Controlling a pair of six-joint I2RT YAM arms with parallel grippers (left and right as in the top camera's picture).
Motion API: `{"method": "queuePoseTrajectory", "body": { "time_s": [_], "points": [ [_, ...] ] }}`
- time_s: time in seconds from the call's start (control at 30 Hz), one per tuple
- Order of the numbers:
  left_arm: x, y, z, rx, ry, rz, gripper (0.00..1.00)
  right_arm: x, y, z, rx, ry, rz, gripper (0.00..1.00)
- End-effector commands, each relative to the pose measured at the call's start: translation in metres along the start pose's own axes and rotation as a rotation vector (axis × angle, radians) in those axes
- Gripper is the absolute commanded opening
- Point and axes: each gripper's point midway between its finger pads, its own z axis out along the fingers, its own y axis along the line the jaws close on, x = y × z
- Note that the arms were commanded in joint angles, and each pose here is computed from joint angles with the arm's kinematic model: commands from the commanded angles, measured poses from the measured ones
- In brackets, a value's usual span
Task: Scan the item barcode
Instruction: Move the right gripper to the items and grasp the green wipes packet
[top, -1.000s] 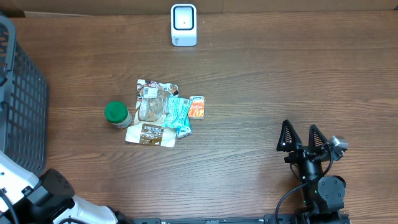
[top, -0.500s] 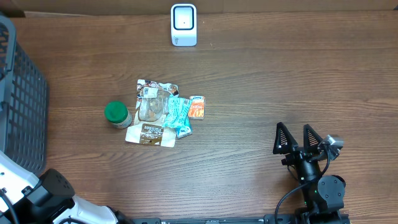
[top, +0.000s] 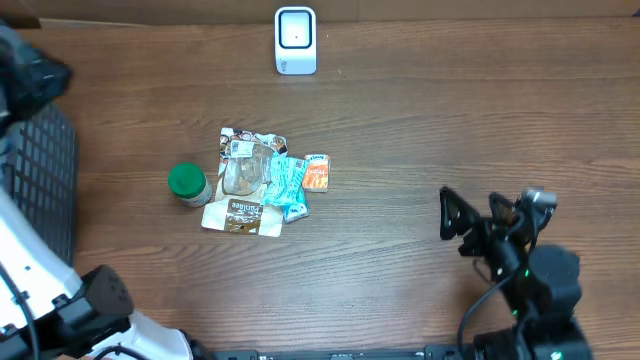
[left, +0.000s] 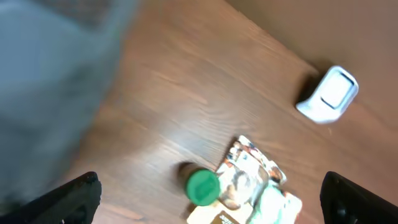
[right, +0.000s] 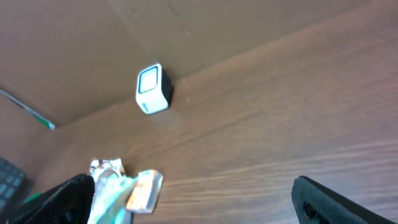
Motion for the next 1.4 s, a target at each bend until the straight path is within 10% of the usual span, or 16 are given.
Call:
{"method": "queuePoseTrajectory", "body": {
  "time_s": [0.0, 0.3, 0.6, 0.9, 1.37],
  "points": [
    [0.012, -0.034, 0.002, 0.002, 0.018, 0.135, 1.0, -0.028, 0.032, 0.008, -0.061, 0.105, -0.085, 1.0],
    [0.066, -0.097, 0.01, 0.072, 0.163, 0.284, 0.99, -0.035, 0.086, 0.065, -0.188, 0.608, 0.028, 1.0],
    [0.099, -0.133, 0.043, 0.078, 0.236, 0.414, 1.0, 0.008, 0.123, 0.123, -0.463, 0.8, 0.133, 0.88],
    [0.099, -0.132, 0.078, 0.074, 0.234, 0.383, 0.99, 0.111, 0.137, 0.177, 0.017, 0.862, 0.263, 0.56],
    [0.092, -0.12, 0.081, -0.003, 0.205, 0.391, 1.0, 0.224, 0.165, 0.197, 0.046, 1.018, 0.281, 0.48]
  ]
}}
